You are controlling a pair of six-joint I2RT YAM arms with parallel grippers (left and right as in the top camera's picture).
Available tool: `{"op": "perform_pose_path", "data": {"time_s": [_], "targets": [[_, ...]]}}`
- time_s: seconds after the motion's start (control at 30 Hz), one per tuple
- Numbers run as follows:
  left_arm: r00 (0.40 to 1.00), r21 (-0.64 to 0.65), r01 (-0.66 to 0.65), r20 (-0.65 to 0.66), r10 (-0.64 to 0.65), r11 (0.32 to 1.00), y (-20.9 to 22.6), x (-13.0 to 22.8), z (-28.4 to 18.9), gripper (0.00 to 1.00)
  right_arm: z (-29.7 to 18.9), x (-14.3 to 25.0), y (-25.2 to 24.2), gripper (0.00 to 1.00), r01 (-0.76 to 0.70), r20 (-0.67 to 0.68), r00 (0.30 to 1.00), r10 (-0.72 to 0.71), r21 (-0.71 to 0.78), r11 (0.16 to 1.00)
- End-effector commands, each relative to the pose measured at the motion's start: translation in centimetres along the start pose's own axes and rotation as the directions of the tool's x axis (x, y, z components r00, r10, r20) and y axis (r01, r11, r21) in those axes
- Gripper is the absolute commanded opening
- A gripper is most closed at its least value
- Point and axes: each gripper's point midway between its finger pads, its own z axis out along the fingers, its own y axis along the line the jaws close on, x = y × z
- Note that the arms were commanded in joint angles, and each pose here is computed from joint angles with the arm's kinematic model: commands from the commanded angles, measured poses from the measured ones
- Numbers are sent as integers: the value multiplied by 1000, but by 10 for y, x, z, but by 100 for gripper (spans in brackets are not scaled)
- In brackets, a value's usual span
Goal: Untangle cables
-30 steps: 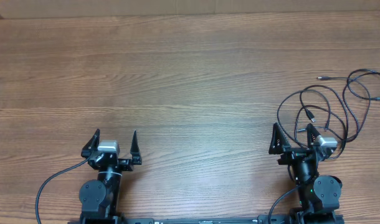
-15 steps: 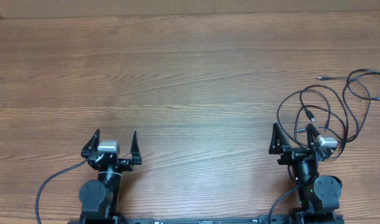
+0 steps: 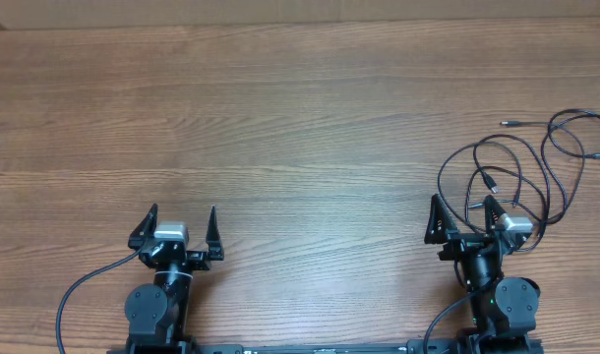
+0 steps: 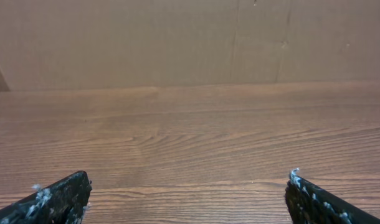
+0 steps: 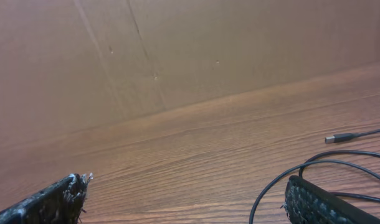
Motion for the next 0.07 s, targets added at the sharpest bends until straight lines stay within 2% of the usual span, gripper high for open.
{"op": "perform_pose_path", "data": {"time_s": [0.0,0.03], "targets": [[1000,3,-18,5,18,1000,0,0,0,100,0,2,0,100,0,4,1000,0,-4,1000],[1000,4,-18,5,18,1000,0,0,0,100,0,2,0,100,0,4,1000,0,-4,1000]]}}
